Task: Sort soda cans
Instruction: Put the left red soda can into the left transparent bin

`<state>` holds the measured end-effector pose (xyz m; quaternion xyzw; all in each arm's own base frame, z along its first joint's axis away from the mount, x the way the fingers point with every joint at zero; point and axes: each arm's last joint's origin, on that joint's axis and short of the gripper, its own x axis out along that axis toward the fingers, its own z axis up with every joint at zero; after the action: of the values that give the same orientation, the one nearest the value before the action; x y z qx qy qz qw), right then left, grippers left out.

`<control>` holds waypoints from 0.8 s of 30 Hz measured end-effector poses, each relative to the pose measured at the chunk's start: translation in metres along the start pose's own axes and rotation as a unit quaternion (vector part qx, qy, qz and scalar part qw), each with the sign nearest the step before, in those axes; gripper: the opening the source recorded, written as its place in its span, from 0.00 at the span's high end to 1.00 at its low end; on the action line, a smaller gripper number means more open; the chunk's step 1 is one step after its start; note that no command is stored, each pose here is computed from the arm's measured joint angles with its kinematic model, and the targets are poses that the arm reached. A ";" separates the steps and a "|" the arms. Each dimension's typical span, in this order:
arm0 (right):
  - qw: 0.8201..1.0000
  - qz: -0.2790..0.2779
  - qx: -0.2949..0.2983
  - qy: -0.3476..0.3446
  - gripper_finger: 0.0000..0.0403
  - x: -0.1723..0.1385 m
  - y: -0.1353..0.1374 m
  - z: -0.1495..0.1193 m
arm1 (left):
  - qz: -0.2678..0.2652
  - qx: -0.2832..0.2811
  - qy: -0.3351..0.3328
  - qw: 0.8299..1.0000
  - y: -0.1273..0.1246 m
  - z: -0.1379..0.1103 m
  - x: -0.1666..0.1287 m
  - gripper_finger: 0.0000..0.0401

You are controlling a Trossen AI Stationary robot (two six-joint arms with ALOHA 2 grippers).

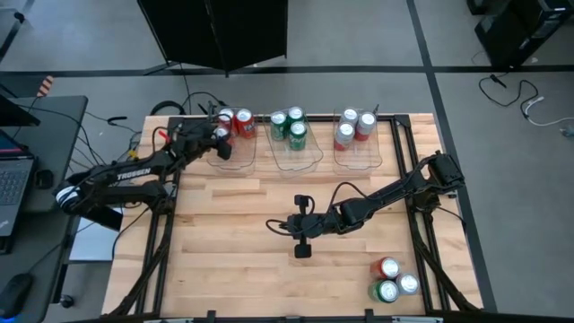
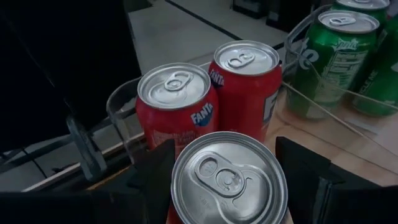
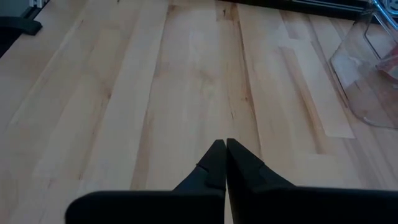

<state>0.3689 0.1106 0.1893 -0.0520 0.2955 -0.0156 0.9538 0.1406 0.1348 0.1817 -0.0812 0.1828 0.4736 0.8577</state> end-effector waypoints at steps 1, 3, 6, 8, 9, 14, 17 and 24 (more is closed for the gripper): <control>1.000 0.000 0.000 0.000 1.00 0.000 0.000 0.000 | 0.000 0.000 0.000 1.000 0.000 0.000 0.002 0.44; 1.000 0.000 0.000 0.000 1.00 0.000 0.000 0.000 | 0.001 0.001 0.001 1.000 -0.001 -0.001 0.005 0.44; 1.000 0.000 0.001 0.000 1.00 0.000 0.000 0.000 | 0.001 0.001 0.004 1.000 -0.002 -0.002 0.007 0.44; 1.000 0.000 0.001 0.000 1.00 0.000 0.000 0.000 | 0.002 0.001 0.006 1.000 -0.002 -0.002 0.007 0.44; 1.000 0.000 0.001 0.000 1.00 0.000 0.000 0.000 | 0.002 0.001 0.006 1.000 -0.002 -0.002 0.007 0.43; 1.000 0.000 0.003 0.001 1.00 0.000 0.000 0.000 | 0.003 0.020 0.024 1.000 -0.002 -0.005 0.008 0.15; 1.000 0.000 0.003 0.001 1.00 0.000 0.000 0.000 | 0.003 0.026 0.038 0.999 -0.002 -0.005 0.008 0.04; 1.000 0.000 0.003 0.001 1.00 0.000 0.000 0.000 | 0.006 0.032 0.024 0.999 -0.002 0.001 0.008 0.10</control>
<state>0.3688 0.1106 0.1892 -0.0491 0.2964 -0.0168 0.9537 0.1462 0.1400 0.1791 -0.0638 0.2188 0.4702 0.8526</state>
